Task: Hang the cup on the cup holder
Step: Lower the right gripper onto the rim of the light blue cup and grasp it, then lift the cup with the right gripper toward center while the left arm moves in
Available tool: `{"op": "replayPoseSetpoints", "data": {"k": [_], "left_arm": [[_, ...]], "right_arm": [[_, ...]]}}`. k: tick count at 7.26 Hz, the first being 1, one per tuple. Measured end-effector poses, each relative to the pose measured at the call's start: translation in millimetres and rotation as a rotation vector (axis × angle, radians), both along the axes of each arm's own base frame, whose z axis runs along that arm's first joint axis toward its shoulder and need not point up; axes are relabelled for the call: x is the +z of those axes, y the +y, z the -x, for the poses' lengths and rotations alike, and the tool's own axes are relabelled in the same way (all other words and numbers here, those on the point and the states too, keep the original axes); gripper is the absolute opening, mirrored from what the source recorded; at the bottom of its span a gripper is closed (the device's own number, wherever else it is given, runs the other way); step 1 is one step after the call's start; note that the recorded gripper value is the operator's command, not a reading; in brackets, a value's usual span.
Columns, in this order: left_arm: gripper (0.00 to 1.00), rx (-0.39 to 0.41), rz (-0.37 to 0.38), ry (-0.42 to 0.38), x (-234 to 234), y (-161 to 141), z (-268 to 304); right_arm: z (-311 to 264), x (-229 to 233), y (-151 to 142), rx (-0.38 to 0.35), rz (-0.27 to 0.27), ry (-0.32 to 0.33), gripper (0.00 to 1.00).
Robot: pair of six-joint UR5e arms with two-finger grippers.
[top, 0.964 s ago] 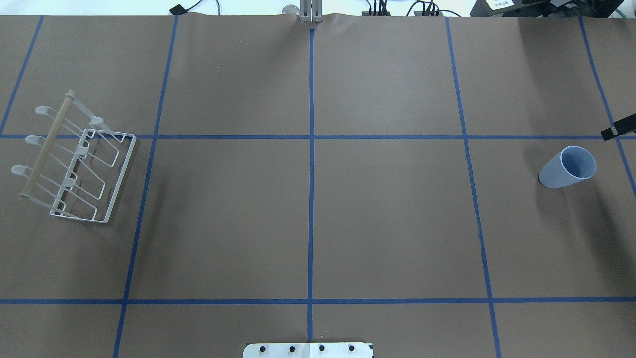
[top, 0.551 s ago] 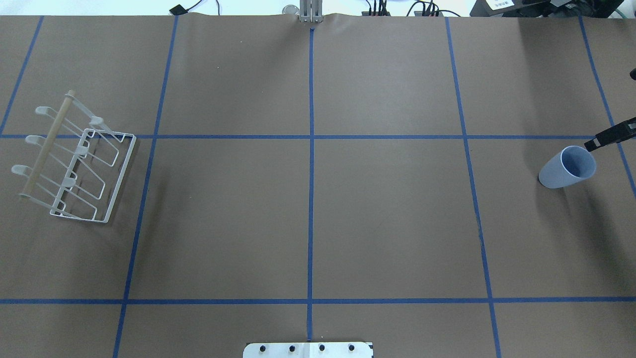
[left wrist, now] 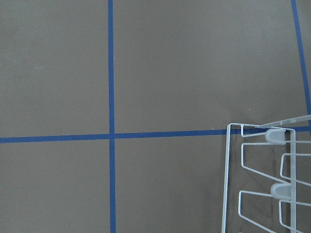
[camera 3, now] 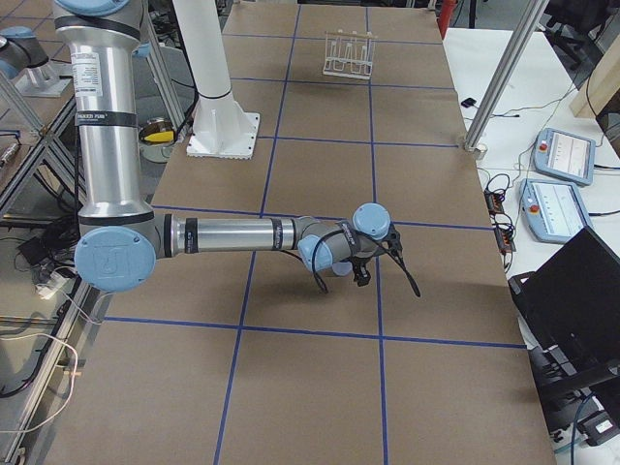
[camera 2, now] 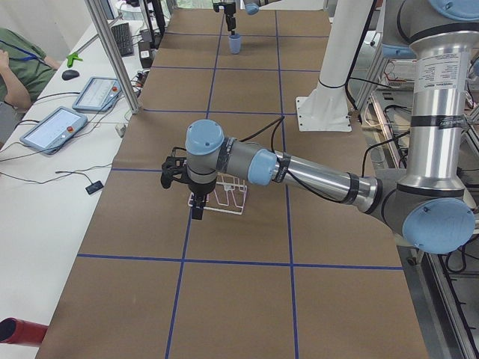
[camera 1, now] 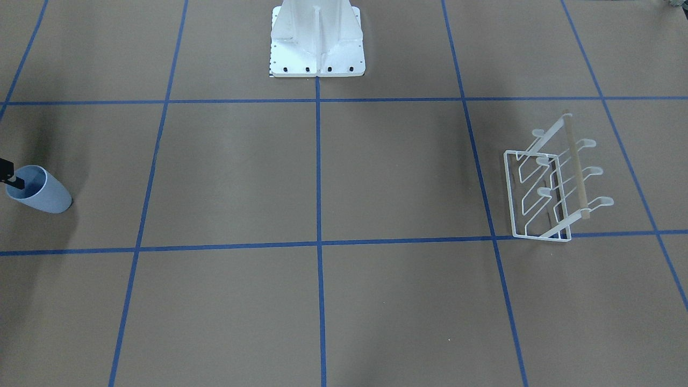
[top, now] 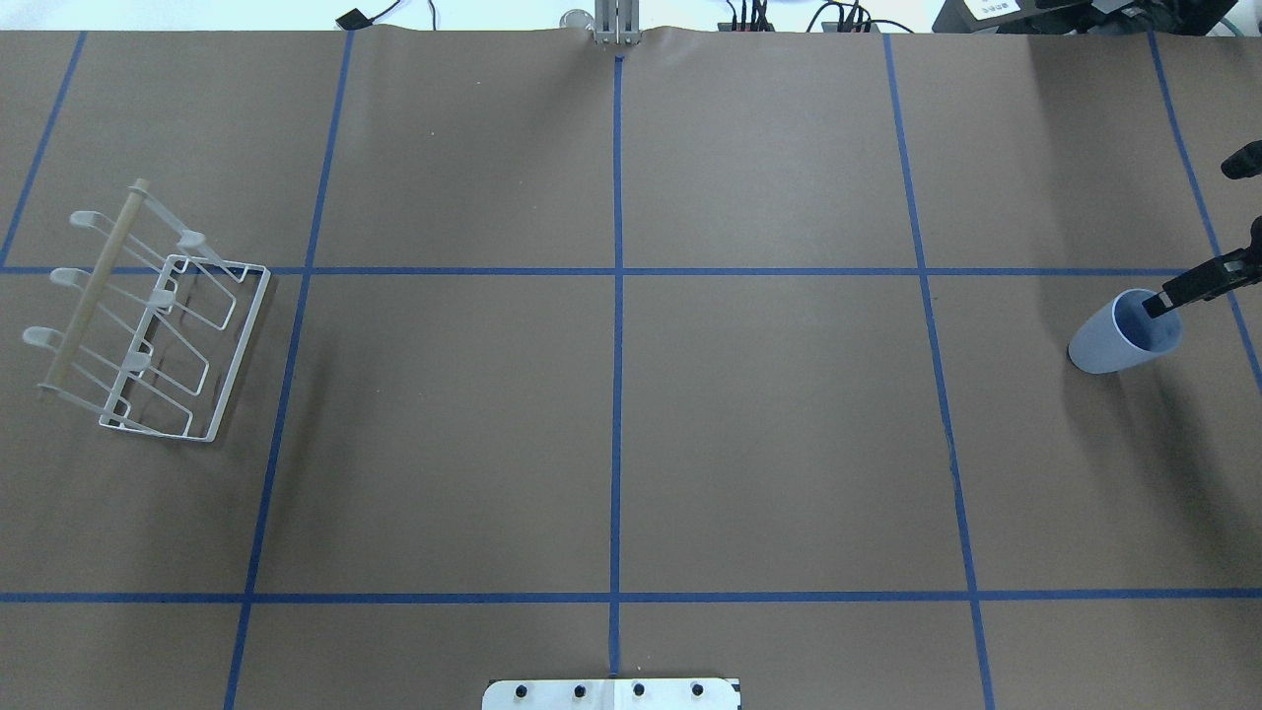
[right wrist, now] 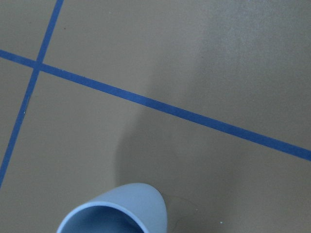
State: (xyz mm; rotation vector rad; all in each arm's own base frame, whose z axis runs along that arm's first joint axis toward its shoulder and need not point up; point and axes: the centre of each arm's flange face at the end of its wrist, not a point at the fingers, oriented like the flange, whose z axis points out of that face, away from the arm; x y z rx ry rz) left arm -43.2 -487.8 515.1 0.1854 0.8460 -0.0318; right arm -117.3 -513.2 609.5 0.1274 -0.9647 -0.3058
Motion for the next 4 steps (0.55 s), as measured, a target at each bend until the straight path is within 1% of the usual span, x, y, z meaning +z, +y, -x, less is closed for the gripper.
{"op": "replayPoseSetpoints", "data": {"k": [2, 4], "left_arm": [[0.98, 0.001, 0.001, 0.001, -0.2, -0.1, -0.5], [0.98, -0.001, 0.002, 0.002, -0.2, -0.1, -0.4]], "right_arm": [[1.8, 2.9, 0.6, 0.001, 0.007, 0.008, 0.00], [5.0, -0.3, -0.8, -0.003, 0.000, 0.003, 0.00]]}}
